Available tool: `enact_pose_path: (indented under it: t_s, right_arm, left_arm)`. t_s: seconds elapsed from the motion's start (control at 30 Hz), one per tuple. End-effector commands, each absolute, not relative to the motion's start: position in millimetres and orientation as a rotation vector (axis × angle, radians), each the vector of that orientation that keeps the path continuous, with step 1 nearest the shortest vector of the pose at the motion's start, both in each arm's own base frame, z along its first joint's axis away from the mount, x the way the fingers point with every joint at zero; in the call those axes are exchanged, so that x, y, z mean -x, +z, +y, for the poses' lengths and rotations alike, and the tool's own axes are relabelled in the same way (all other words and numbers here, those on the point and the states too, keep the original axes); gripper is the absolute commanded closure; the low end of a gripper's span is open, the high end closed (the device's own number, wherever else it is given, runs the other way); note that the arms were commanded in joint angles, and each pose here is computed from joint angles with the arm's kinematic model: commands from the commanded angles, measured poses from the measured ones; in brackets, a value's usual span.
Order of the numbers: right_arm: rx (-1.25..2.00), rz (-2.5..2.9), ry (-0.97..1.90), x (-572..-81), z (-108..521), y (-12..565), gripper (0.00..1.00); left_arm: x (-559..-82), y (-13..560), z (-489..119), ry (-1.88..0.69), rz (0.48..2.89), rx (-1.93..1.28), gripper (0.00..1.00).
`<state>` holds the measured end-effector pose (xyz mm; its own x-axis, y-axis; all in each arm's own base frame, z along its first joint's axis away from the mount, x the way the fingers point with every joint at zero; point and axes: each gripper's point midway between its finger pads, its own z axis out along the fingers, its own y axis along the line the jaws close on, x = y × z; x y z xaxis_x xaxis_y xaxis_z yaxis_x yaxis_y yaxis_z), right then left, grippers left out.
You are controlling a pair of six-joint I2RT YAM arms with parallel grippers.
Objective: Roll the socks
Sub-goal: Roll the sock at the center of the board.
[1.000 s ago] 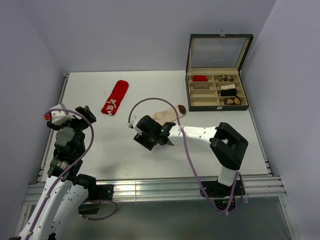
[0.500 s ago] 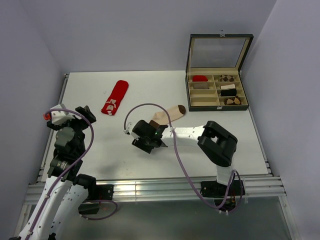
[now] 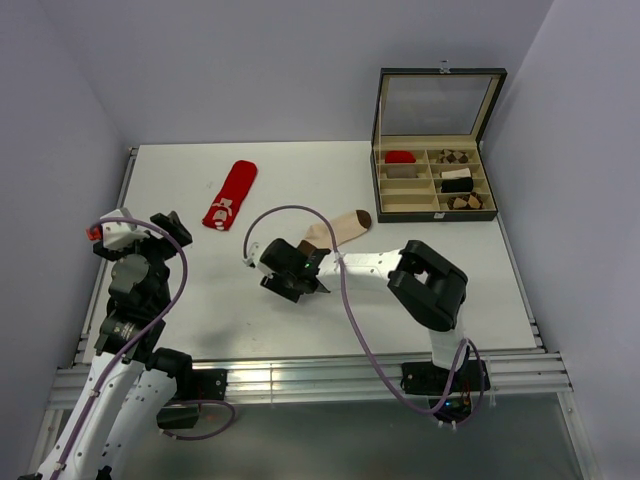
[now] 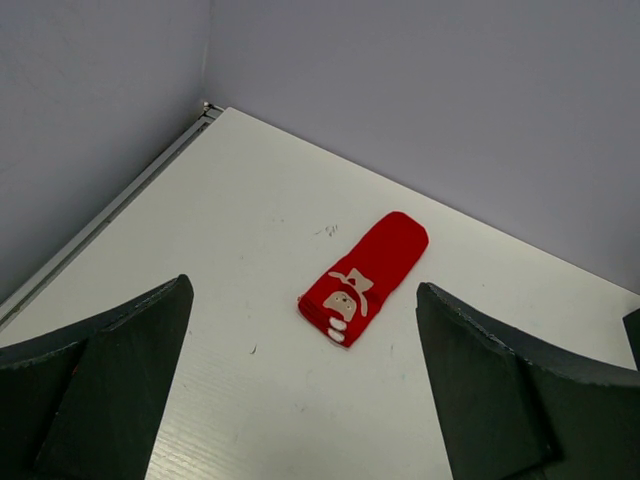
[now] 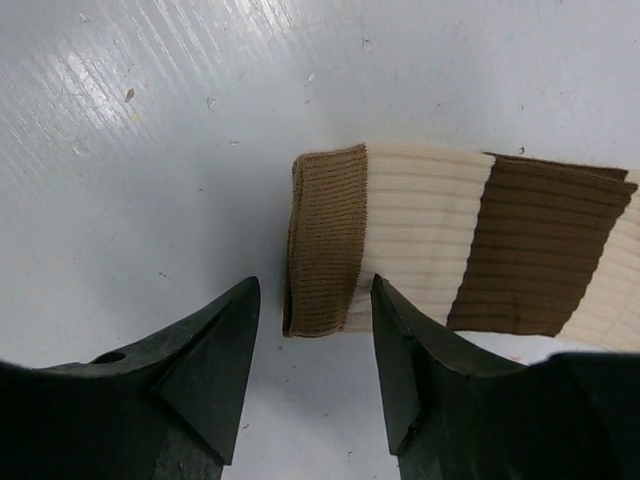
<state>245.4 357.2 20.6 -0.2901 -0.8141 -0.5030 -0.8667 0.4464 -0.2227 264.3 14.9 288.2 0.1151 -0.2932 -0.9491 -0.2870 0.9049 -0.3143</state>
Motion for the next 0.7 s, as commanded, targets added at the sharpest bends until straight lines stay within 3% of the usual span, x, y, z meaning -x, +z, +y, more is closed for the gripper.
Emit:
enact_pose_path:
  t_s: [0.0,0.3,0.4,0.53,0.67]
  right_arm:
    - [1.436,2.137,0.086,-246.5,359.3,14.9,0.44]
    - [1.430,2.158,0.032,-245.2,348.2,2.4,0.60]
    - [1.419,2.161,0.019,-246.1,345.1,-1.6,0.70]
    - [1.403,2.165,0.066,-244.7,351.5,-0.9,0.94]
    - [1.363,2.175,0.206,-243.8,365.7,10.3,1.00]
  left_arm:
    - [-264.4,296.1,13.1,-0.026,1.451,0.472,0.01]
    - [-274.0,288.3,1.7,-0.051,1.506,0.430,0.01]
    - [-279.8,284.5,-7.0,-0.081,1.546,0.411,0.01]
    - [-288.1,278.6,-20.3,-0.131,1.625,0.402,0.01]
    - [-297.0,269.0,-35.3,-0.197,1.686,0.396,0.01]
